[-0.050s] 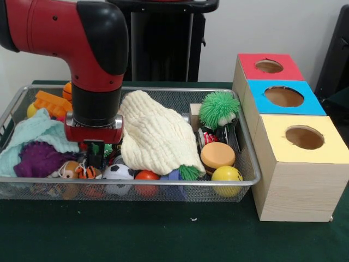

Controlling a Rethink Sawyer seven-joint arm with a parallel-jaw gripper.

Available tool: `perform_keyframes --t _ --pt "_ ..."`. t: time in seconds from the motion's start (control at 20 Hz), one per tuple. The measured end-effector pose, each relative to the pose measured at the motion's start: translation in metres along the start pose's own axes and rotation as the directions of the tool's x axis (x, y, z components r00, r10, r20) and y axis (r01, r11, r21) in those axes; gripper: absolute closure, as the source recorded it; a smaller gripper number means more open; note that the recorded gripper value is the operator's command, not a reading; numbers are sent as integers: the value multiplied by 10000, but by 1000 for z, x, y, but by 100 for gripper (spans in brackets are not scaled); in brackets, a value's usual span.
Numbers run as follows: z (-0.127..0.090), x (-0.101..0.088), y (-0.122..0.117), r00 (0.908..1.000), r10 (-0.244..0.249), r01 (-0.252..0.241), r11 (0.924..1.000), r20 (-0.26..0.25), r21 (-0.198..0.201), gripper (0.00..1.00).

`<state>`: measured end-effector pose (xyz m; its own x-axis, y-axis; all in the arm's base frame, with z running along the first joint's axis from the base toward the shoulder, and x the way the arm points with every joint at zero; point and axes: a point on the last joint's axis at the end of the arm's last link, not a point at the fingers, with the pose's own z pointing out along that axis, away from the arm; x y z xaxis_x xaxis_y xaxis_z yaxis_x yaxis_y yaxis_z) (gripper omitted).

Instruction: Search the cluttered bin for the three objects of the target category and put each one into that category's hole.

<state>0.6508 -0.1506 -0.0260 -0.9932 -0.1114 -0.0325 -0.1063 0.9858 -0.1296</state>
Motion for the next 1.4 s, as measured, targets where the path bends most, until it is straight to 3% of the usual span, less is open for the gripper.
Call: perform_keyframes --t 0.25,0.65,0.8,0.85,1.1,1.4 --pt "-25 -3 -4 9998 165 -164 9999 146 -47 100" --pt "-99 -23 -14 9978 659 -660 9977 -33 -152 100" --pt "-117 -29 -16 9973 730 -730 9972 -1 -142 100" --pt "-123 -31 -17 9972 749 -749 9971 16 -136 0" --pt "-136 -38 -16 9973 695 -693 9976 247 -93 0" --pt "-132 -37 -14 9976 669 -666 9977 194 -144 0"
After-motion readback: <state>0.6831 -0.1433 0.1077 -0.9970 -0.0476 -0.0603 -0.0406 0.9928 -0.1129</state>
